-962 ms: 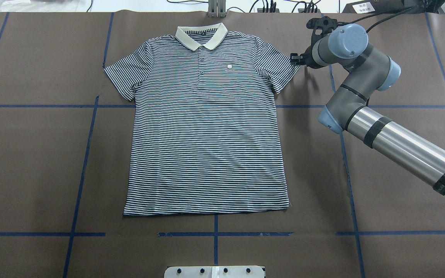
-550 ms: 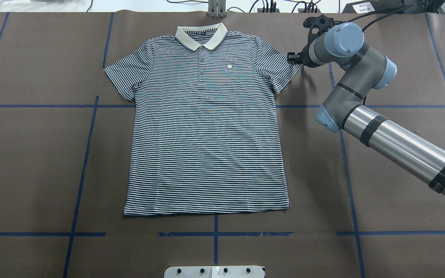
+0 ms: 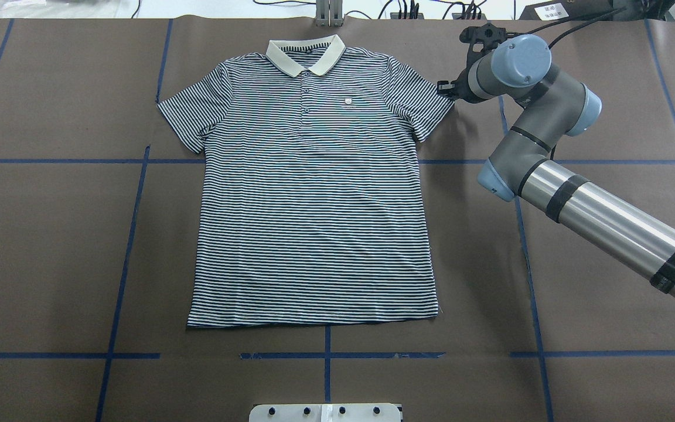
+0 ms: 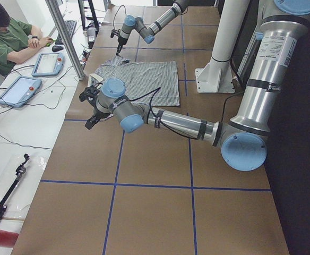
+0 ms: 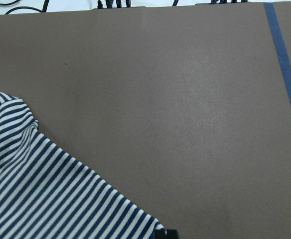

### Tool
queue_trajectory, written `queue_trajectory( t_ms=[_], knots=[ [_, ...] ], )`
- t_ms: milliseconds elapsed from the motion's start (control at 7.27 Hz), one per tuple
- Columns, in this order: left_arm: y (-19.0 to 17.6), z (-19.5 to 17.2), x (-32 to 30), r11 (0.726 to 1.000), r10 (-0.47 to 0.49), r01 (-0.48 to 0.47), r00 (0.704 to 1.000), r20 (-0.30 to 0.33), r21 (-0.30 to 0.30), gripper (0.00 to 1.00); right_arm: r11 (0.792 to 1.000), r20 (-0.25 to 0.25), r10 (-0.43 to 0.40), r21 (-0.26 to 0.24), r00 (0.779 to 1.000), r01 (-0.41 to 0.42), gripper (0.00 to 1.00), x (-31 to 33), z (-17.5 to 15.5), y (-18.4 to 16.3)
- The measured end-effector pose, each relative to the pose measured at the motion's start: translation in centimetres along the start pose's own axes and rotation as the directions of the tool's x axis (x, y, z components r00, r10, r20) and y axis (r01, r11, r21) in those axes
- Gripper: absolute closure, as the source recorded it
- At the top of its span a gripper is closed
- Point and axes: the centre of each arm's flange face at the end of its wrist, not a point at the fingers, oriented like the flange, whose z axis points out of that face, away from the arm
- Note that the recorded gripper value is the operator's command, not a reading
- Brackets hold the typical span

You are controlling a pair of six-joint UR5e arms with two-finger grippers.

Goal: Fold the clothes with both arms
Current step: 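Fold the sleeve nearest the right gripper inward onto the shirt body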

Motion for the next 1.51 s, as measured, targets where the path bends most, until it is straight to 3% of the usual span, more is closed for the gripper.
queue_trajectory(
  t_ms=[412, 688, 1100, 1512],
  knots=[
    [0.0, 0.0, 0.0, 1.0, 0.0, 0.0, 1.0, 0.0, -0.001, 0.0, 0.999, -0.041, 0.041, -0.018, 0.998, -0.041, 1.0, -5.0, -4.4, -1.8],
    [0.1, 0.0, -0.1, 1.0, -0.001, 0.001, 1.0, 0.0, -0.001, 0.0, 0.986, -0.101, 0.167, 0.028, 0.981, -0.165, 1.0, -13.2, -7.1, -2.5],
    [0.1, 0.1, -0.1, 1.0, -0.003, 0.003, 1.0, 0.001, -0.004, 0.0, 0.953, -0.166, 0.292, 0.128, 0.942, -0.273, 1.0, -23.7, -5.7, -1.6],
    [0.2, 0.3, -0.1, 1.0, -0.004, 0.004, 1.0, 0.0, -0.006, 0.0, 0.955, -0.172, 0.284, 0.141, 0.943, -0.262, 1.0, -26.8, -4.9, 1.0]
  ],
)
